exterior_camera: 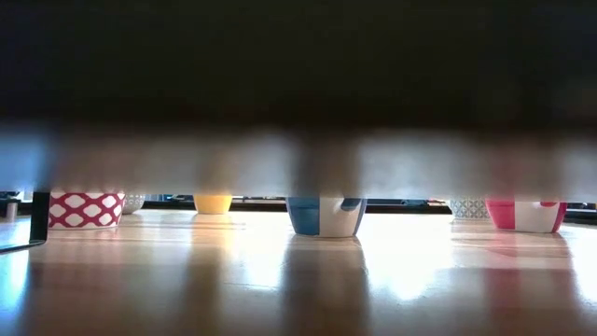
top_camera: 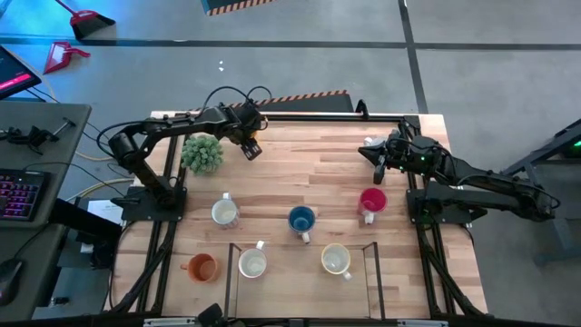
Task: Place coffee mugs
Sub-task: Put the orange mug on the shelf
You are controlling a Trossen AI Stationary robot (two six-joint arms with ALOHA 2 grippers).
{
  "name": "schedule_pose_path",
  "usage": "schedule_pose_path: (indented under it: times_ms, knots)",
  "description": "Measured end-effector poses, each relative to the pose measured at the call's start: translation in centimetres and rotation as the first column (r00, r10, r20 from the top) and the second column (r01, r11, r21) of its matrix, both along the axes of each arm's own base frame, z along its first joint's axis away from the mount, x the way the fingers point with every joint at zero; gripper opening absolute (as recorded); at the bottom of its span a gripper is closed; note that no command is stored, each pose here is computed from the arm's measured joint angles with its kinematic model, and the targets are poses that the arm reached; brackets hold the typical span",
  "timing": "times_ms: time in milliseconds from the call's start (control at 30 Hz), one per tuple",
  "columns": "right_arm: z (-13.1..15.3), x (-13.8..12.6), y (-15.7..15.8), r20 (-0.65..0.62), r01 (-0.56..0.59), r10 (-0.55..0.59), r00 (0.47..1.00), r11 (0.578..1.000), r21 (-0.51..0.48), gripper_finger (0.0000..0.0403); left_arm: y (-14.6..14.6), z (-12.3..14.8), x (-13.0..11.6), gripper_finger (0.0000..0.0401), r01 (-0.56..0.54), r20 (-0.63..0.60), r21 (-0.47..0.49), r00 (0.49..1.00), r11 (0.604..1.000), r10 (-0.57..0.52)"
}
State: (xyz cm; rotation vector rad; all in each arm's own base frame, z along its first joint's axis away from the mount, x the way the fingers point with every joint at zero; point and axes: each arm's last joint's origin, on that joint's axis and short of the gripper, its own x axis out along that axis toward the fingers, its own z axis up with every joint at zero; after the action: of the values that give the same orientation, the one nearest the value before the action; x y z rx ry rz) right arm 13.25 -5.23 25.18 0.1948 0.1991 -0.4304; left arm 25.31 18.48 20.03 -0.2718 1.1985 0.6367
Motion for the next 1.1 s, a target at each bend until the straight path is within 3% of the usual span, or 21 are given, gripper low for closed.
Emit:
schedule_pose_path:
  times_ms: [267, 600, 733, 1100]
  knots:
    - [-0.3, -0.1, 0.0, -0.028, 0.0, 0.0, 1.0, 1.0, 0.011, 0.0012, -0.1, 0.0, 0.1, 0.0013, -0.03, 0.049, -0.046, 0.998, 0.999, 0.032]
    - [-0.3, -0.1, 0.0, -0.032, -0.007, 0.007, 0.999, 1.0, 0.011, 0.0012, -0.3, 2.1, 1.5, 0.0004, -0.002, 0.16, -0.096, 0.987, 0.995, 0.017]
    - [-0.3, 0.0, 0.1, -0.03, -0.026, 0.026, 0.999, 1.0, 0.016, 0.0012, -0.7, 2.7, 1.5, 0.0004, 0.033, 0.153, -0.164, 0.988, 0.986, -0.007]
    - [-0.4, 0.0, 0.2, -0.033, -0.045, 0.046, 0.998, 0.999, 0.022, 0.0012, -1.0, 2.7, 1.2, 0.0004, 0.075, 0.103, -0.143, 0.993, 0.987, -0.06]
